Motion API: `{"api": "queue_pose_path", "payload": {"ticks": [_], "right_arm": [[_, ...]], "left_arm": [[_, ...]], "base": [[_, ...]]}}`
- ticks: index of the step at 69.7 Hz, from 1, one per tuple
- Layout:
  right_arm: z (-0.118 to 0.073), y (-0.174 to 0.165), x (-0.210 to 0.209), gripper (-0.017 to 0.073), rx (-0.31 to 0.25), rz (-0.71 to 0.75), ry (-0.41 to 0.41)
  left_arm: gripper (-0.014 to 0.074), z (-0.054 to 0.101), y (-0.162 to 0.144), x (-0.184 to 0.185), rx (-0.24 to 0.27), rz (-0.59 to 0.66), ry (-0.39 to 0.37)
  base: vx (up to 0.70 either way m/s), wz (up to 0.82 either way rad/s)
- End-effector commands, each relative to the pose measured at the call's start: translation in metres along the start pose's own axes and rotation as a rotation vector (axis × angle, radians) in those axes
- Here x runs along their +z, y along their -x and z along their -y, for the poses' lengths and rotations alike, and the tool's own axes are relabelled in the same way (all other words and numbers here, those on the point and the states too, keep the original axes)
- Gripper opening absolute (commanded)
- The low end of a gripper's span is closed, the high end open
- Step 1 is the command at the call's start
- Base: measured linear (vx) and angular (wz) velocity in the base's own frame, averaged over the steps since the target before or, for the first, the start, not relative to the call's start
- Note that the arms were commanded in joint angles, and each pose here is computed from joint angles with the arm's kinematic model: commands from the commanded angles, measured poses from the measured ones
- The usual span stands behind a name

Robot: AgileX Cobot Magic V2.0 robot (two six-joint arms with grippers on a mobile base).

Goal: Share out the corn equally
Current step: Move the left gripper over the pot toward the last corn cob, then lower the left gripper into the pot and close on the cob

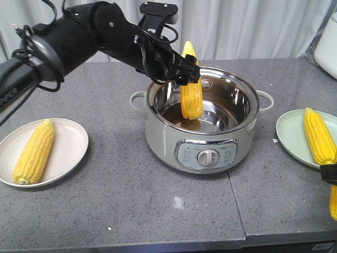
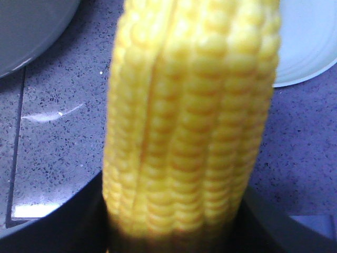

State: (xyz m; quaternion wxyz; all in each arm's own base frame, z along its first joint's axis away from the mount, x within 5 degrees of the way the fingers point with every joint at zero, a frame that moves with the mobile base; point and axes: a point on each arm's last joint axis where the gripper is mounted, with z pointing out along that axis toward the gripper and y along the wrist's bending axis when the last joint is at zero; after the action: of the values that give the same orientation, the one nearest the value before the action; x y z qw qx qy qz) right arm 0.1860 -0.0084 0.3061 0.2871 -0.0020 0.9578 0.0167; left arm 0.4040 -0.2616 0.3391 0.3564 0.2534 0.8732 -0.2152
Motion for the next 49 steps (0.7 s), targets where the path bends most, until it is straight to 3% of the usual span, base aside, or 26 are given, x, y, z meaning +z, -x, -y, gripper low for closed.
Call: {"api": "queue_pose_path", "payload": {"ticks": [1, 49], "right_arm": [[0.001, 0.008, -0.010, 0.0194, 0.002, 0.080, -0.009], [0.001, 0.008, -0.010, 0.0194, 0.002, 0.080, -0.009]], "left_arm": [[0.0613, 0.013, 0.023, -0.027, -0.031, 0.130, -0.021], [0.0603, 0.007, 0.017, 0.019, -0.109, 0.126, -0.023]], "base": [[0.00, 0.00], [0.00, 0.00]]}}
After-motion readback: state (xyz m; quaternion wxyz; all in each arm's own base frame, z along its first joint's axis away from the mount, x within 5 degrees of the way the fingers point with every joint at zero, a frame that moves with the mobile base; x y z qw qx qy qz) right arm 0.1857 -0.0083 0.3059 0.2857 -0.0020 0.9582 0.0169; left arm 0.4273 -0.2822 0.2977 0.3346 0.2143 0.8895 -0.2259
